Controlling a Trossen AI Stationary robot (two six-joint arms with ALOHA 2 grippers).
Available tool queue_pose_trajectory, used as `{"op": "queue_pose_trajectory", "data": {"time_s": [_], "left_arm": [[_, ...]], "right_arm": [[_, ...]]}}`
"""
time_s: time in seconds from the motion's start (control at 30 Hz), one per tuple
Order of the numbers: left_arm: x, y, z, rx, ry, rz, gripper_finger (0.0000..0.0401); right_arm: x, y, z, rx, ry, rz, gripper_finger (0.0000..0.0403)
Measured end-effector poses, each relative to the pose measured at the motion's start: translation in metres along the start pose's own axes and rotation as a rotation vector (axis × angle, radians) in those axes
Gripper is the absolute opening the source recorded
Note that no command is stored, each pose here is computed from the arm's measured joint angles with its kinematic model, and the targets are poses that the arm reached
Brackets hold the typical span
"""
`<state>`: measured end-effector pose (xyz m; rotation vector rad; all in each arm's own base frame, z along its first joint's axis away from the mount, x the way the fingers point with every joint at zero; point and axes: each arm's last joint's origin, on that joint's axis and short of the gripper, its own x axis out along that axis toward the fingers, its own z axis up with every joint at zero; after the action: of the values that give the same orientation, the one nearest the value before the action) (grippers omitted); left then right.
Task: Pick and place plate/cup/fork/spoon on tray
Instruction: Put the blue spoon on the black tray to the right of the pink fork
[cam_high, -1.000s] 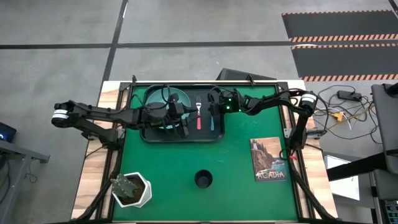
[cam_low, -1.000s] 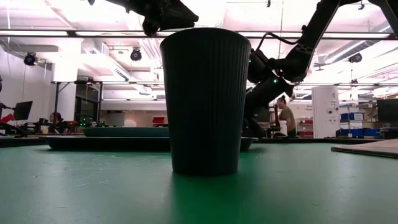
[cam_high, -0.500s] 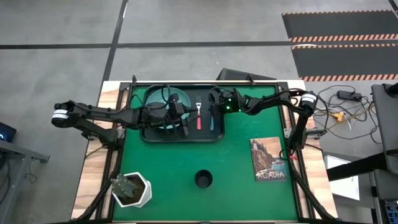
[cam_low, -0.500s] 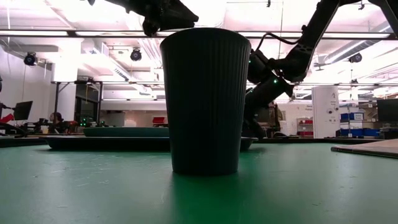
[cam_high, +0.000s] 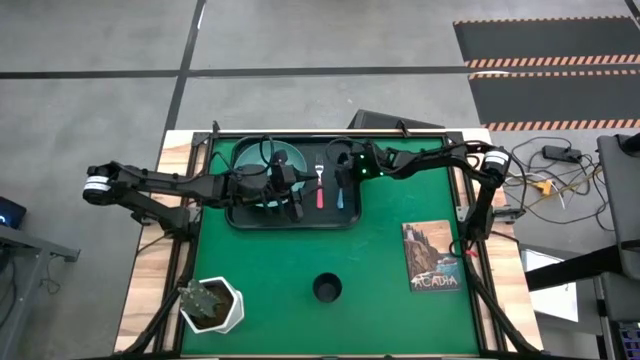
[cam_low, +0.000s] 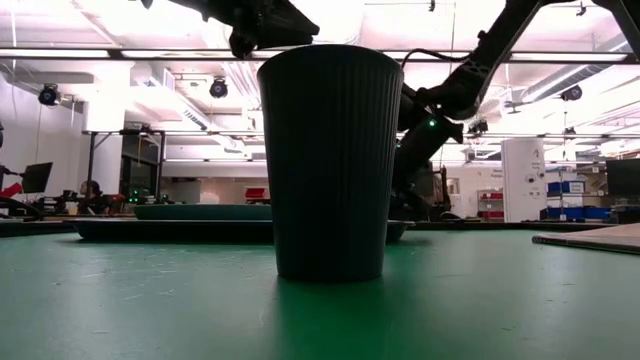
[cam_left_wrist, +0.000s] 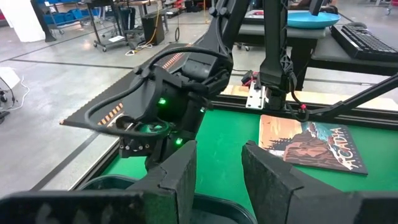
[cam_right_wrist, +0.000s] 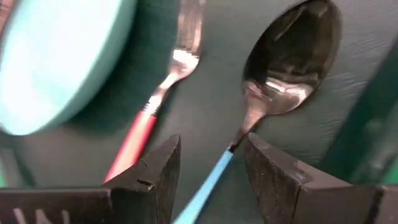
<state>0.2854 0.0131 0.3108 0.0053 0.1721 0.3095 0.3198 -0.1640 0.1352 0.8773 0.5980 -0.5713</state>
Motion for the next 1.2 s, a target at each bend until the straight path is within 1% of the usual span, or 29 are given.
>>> {"op": "queue_pose_trajectory", "data": {"time_s": [0.17,0.33,0.5,0.6,0.7,0.8,0.97,1.03,1.2], "left_arm": [[0.0,0.0,0.0,0.0,0.0,0.0,0.0109],[0.0,0.0,0.0,0.0,0.0,0.0,0.0109],[0.0,0.0,-0.001,0.001,0.002,0.0,0.0109],[0.0,0.0,-0.001,0.001,0.002,0.0,0.0109],[0.0,0.0,-0.001,0.002,0.002,0.0,0.0109],[-0.002,0.001,0.001,0.008,-0.004,0.0,0.0109],[-0.008,0.001,0.002,0.005,-0.016,-0.004,0.0109],[-0.011,0.002,0.001,0.006,-0.013,-0.004,0.0109],[-0.02,0.004,0.003,-0.007,-0.041,-0.007,0.0109]], "right_arm": [[-0.002,0.003,0.007,-0.065,0.019,-0.092,0.0164],[-0.005,0.01,0.014,-0.112,0.055,-0.116,0.0164],[-0.012,0.021,0.026,-0.225,0.125,-0.157,0.0152],[-0.018,0.028,0.036,-0.287,0.143,-0.203,0.0132],[-0.025,0.035,0.044,-0.361,0.151,-0.246,0.0102],[-0.028,0.038,0.049,-0.431,0.162,-0.255,0.0068],[-0.028,0.036,0.048,-0.552,0.185,-0.252,0.002],[-0.025,0.035,0.046,-0.57,0.196,-0.255,0.0011],[-0.009,0.024,0.04,-0.565,0.235,-0.28,0.0009]]}}
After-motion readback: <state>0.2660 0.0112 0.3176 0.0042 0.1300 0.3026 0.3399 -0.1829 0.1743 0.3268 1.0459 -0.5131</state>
